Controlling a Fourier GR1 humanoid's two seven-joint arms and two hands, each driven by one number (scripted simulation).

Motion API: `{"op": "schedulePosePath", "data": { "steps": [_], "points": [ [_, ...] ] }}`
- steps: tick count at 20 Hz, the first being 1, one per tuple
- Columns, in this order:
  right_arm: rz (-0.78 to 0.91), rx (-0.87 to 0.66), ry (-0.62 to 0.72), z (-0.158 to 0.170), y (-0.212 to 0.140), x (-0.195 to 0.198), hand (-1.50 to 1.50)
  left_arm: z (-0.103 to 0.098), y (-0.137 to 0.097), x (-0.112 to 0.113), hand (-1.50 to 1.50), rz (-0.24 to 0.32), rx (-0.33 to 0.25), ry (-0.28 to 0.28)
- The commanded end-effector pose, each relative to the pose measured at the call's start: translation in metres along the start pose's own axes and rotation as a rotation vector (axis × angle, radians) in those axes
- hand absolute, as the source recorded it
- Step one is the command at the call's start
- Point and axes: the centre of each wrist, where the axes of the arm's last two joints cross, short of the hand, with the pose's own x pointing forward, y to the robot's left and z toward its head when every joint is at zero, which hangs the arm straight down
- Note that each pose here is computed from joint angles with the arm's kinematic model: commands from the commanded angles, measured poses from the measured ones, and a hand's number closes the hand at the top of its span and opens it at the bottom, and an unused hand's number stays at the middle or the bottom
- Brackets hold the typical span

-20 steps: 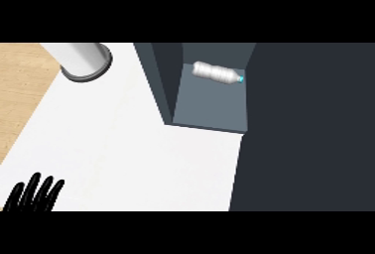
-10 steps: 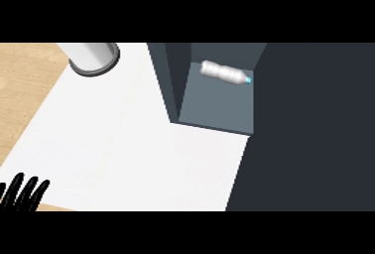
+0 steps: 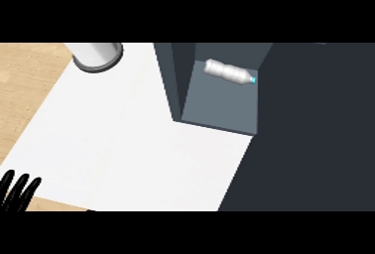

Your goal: Pick up the bottled water, place it into the cabinet and close the cabinet

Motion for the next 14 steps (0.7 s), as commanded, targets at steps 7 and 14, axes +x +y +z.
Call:
{"op": "schedulePosePath", "data": {
  "steps": [7, 14],
  "points": [
    [-0.226, -0.148, 0.069, -0.023, 0.000, -0.034, 1.50, -0.010, 0.012, 0.013, -1.50, -0.003, -0.026, -0.027],
    [-0.356, -0.176, 0.099, -0.051, -0.028, -0.063, 1.50, -0.006, 0.016, 0.016, -1.50, 0.009, -0.008, -0.018]
  ]
}}
